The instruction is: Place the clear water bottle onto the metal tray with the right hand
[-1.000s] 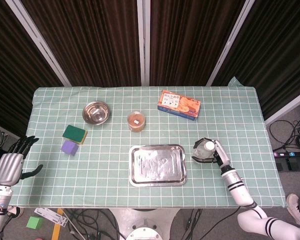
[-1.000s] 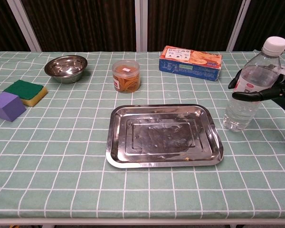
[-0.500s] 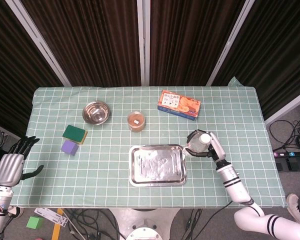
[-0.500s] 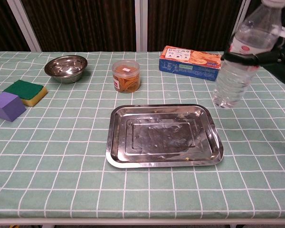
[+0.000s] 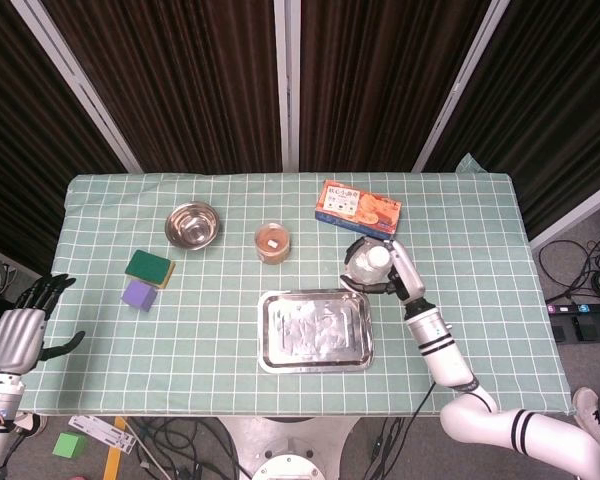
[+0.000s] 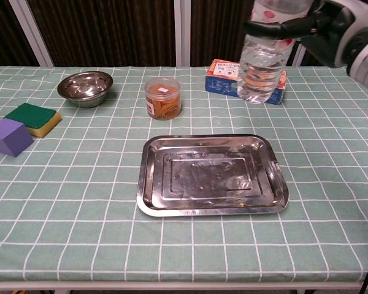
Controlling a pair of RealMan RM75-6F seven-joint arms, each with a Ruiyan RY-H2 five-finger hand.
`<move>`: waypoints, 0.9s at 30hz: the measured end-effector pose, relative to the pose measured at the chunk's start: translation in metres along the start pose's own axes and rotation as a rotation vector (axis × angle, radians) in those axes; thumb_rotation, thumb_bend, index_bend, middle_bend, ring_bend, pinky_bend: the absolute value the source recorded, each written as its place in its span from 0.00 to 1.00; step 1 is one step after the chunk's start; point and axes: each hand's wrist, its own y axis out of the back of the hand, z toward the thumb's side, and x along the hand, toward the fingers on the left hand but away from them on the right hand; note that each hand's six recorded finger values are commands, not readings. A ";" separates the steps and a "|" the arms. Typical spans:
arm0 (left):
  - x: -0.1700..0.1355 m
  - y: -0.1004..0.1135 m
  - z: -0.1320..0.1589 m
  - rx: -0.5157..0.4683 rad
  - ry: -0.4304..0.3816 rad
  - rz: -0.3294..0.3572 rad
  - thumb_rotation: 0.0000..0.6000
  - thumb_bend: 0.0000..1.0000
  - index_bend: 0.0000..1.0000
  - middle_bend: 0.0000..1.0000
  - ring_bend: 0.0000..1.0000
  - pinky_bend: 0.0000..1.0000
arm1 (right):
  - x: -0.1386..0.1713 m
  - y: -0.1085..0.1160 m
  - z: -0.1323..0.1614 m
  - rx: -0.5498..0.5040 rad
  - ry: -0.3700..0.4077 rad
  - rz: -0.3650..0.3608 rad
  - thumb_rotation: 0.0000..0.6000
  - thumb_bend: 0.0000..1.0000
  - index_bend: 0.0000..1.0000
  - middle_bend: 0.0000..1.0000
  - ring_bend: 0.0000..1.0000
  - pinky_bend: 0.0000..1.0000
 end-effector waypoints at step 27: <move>0.001 -0.003 0.003 -0.008 -0.008 -0.001 0.94 0.26 0.19 0.21 0.11 0.19 | 0.009 0.038 0.023 0.103 0.045 -0.064 1.00 0.15 0.74 0.57 0.38 0.39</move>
